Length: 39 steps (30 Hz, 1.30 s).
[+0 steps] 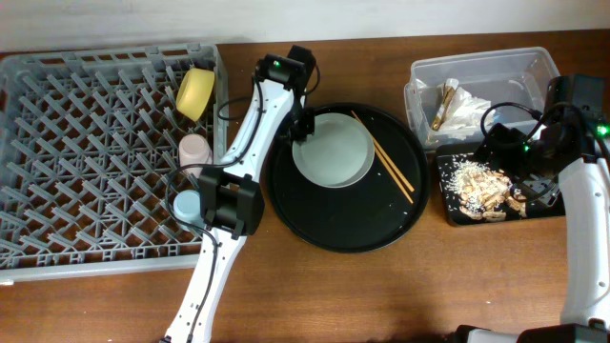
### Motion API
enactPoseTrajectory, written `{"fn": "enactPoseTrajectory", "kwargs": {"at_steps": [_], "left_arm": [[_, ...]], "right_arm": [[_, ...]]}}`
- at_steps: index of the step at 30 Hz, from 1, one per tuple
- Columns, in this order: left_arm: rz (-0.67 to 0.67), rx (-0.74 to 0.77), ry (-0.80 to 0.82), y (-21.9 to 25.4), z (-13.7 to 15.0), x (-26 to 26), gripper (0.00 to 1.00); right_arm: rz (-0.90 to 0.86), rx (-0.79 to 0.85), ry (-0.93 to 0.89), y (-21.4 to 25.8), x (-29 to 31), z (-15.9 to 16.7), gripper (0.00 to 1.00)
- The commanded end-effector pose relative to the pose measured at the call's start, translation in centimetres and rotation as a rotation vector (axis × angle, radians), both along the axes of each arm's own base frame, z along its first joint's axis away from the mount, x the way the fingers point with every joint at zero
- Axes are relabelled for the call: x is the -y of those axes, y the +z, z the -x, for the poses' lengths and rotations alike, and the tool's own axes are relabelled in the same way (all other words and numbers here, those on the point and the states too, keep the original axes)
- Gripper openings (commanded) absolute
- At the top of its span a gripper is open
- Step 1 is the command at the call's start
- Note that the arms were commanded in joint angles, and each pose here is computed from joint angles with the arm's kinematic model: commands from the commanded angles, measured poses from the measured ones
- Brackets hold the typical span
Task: Sort waste into correct bins and load items into the dishwasher rack
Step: 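Move the left gripper to the white plate and grasp its rim, then lift the white plate with the left gripper and stand it upright in the rack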
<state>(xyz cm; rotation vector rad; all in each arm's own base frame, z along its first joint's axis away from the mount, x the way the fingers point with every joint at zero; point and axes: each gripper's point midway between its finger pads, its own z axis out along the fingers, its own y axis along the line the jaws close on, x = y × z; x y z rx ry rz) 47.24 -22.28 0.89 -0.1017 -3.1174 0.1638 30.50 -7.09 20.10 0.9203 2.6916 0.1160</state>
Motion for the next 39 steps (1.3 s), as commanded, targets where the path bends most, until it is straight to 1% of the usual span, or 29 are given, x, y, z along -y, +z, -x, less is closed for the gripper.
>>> {"fn": "enactPoseTrajectory", "kwargs": {"at_steps": [1, 2, 6, 10, 13, 14, 16, 19, 21, 23, 25, 27, 28, 30, 32, 34, 35, 39], "left_arm": [[-0.028, -0.036, 0.0, -2.1, 0.5, -0.2, 0.02], [-0.028, -0.036, -0.001, -2.1, 0.5, -0.1, 0.01], [-0.024, -0.039, 0.0, -1.9, 0.6, -0.1, 0.01], [0.006, -0.013, -0.003, 0.2, 0.4, 0.2, 0.01], [0.035, 0.065, -0.046, 4.2, 0.0, 0.3, 0.01], [0.063, 0.116, -0.081, 5.9, -0.5, 0.7, 0.01], [0.087, 0.185, -0.086, 9.0, -0.9, 0.9, 0.01], [0.036, 0.316, -0.087, 14.2, -1.5, -0.7, 0.01], [-0.015, 0.438, -0.053, 19.2, -1.8, -3.1, 0.01], [-0.055, 0.518, -0.014, 22.6, -1.9, -5.4, 0.01], [-0.125, 0.616, 0.025, 26.7, -1.8, -9.0, 0.01], [-0.199, 0.703, 0.117, 30.6, -1.3, -13.5, 0.01], [-0.252, 0.743, 0.174, 32.5, -0.9, -16.2, 0.01], [-0.412, 0.803, 0.306, 35.5, 0.2, -22.3, 0.01], [-0.563, 0.824, 0.395, 37.0, 1.1, -26.2, 0.01], [-0.745, 0.822, 0.483, 38.3, 2.2, -30.1, 0.01], [-0.803, 0.809, 0.508, 38.4, 2.6, -31.4, 0.01], [-0.937, 0.734, 0.539, 37.4, 2.7, -34.2, 0.0]], "right_arm": [[0.021, -0.006, 0.002, 0.0, 0.4, 0.0, 0.99], [0.021, -0.006, 0.002, 0.0, 0.4, -0.1, 0.99], [0.022, -0.003, 0.002, 0.0, 0.4, -0.1, 0.98], [0.024, 0.003, 0.002, 0.0, 0.5, -0.3, 0.98], [0.025, 0.009, 0.002, 0.1, 0.5, -0.4, 0.98], [0.025, 0.009, 0.002, 0.1, 0.5, -0.4, 0.98], [0.025, 0.008, 0.002, 0.1, 0.5, -0.4, 0.98], [0.025, 0.007, 0.002, 0.1, 0.5, -0.4, 0.99], [0.025, 0.008, 0.002, 0.1, 0.5, -0.4, 0.99], [0.025, 0.009, 0.002, 0.1, 0.5, -0.4, 0.98], [0.025, 0.009, 0.002, 0.1, 0.5, -0.4, 0.98], [0.025, 0.008, 0.003, 0.1, 0.5, -0.4, 0.99], [0.025, 0.009, 0.003, 0.1, 0.5, -0.4, 0.99], [0.026, 0.011, 0.002, 0.1, 0.5, -0.5, 0.98], [0.026, 0.017, 0.002, 0.1, 0.5, -0.6, 0.99], [0.027, 0.02, 0.002, 0.2, 0.6, -0.6, 0.98], [0.028, 0.02, 0.002, 0.2, 0.6, -0.7, 0.98], [0.028, 0.023, 0.002, 0.2, 0.6, -0.7, 0.98]]}}
